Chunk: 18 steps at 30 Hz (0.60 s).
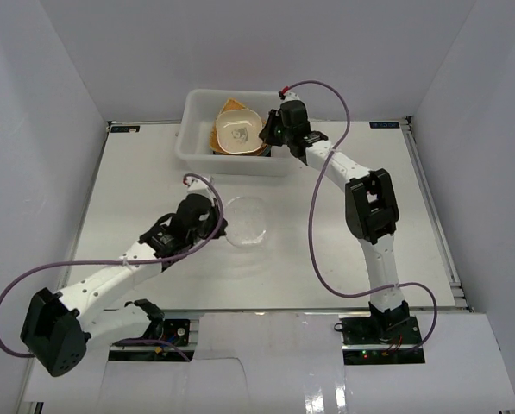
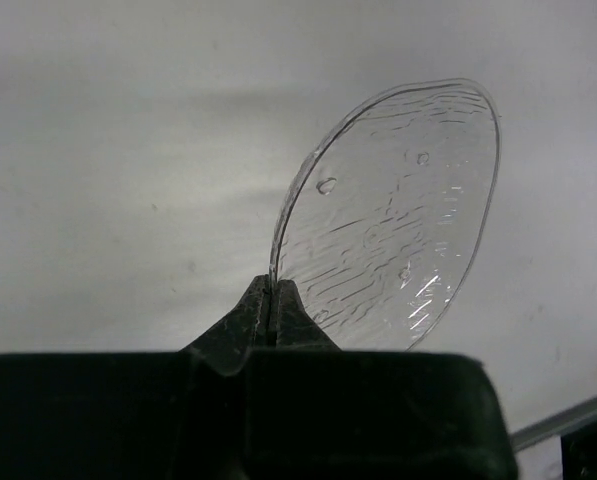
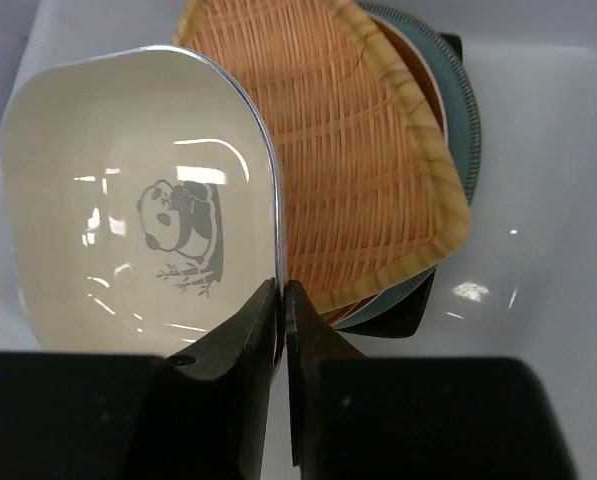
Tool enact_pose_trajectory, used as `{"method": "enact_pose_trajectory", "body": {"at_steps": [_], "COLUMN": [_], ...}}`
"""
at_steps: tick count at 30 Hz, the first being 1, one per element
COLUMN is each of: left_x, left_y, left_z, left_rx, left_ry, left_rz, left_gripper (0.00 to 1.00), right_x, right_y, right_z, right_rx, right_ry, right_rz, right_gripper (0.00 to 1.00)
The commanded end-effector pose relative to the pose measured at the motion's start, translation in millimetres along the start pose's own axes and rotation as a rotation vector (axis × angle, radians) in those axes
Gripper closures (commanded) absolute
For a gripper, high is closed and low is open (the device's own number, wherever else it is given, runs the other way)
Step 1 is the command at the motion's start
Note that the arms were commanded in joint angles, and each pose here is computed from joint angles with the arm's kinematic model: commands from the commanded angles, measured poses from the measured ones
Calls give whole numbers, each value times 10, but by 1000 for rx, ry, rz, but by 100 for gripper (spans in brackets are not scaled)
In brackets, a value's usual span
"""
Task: Place the plates into the plastic bin on the countertop
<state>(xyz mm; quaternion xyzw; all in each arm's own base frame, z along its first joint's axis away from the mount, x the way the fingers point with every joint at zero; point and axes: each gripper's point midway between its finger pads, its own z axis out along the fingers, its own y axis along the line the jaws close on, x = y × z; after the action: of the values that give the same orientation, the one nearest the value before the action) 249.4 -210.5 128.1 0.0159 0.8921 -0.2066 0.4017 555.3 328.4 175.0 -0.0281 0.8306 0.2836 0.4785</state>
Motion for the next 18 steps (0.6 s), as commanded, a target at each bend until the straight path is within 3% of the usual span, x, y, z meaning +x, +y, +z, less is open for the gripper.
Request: {"method": "enact_pose_trajectory", "body": {"at_steps": [1, 2, 3, 6, 9, 11, 12, 13, 15, 16, 18], "left_x": [-706, -883, -1001, -1435, -1789, -2048, -2129, -2208, -2452, -2543, -2722], "left_y": [179, 272, 268, 179, 77, 34, 6, -3, -5, -1, 42], "left_z": [-251, -285, -311, -363, -299, -213, -180, -136, 5, 57, 261], "left_rx": [-77, -97, -86, -12, 37, 59, 71, 73, 69, 69, 56], "left_ry": [-185, -230, -252, -320, -340, -364, -365, -370, -386, -397, -403], "left_rz": [-41, -50, -58, -97, -118, -133, -142, -144, -158, -164, -176], "left_gripper": [100, 100, 100, 100, 100, 100, 100, 100, 100, 100, 100], "right_x": [-424, -455, -535, -651, -933, -840, -1034, -747, -907, -545, -583], "right_y": [227, 253, 311, 382, 414, 289, 338, 182, 252, 88, 170], "right_z": [12, 26, 20, -99, -428, -554, -809, -825, -1186, -1191, -1487], "right_rx": [-49, -61, -82, -126, -134, -120, -135, -110, -150, -124, -166], "right_ry": [-98, -100, -113, -115, -168, -167, -217, -170, -253, -195, -249], "right_rz": [44, 48, 52, 73, 73, 76, 72, 82, 87, 103, 100], "right_gripper": [85, 79, 60, 39, 38, 39, 47, 53, 83, 92, 92]}}
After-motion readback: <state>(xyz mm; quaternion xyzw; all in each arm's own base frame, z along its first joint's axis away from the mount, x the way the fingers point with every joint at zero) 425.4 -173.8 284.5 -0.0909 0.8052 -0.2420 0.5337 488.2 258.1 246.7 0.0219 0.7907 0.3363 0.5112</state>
